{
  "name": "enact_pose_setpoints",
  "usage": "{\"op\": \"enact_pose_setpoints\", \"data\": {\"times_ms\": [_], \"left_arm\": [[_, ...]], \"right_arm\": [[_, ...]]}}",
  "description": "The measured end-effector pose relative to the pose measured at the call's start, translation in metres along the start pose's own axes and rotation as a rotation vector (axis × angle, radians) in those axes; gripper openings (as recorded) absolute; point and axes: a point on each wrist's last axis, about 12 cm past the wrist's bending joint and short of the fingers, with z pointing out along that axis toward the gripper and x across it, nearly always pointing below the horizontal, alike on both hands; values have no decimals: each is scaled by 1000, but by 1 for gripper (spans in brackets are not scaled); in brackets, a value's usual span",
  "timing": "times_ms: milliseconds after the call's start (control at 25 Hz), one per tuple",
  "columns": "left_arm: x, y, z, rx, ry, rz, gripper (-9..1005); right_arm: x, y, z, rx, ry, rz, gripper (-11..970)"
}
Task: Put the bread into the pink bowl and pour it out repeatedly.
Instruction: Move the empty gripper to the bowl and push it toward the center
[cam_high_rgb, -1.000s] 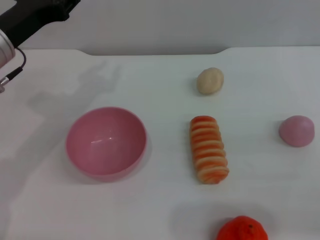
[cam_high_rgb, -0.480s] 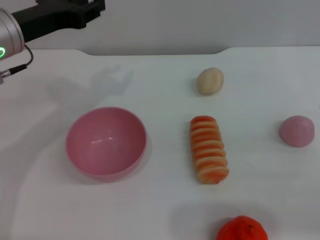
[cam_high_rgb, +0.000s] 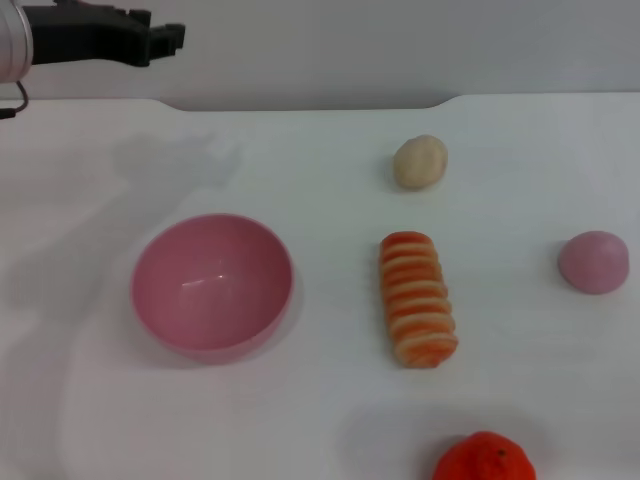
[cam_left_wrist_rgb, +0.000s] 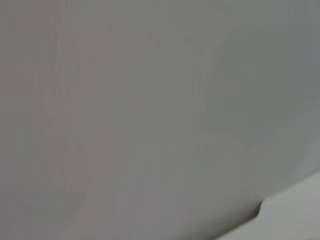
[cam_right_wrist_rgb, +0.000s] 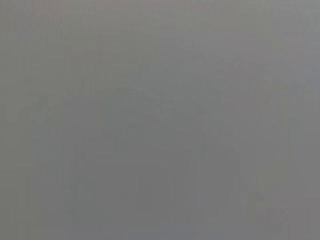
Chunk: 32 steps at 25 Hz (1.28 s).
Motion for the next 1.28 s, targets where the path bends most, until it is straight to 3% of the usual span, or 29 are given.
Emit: {"op": "enact_pose_setpoints", "data": {"times_ms": [240,440,920,1280], "left_arm": [[-10,-2,0,-52,129,66,426],[-18,-4,-10,-110,341,128,426],[-30,-35,-52,-81,419,160,427],[-16,-57,-47,-22,436,155,631]], "right_arm": [[2,1,-4,12,10,-10,471],[1,-1,-7,24,12,-16,471],[1,-3,-5,35,14,-73,470],[1,-5,-2,35,15,-78,470]]}}
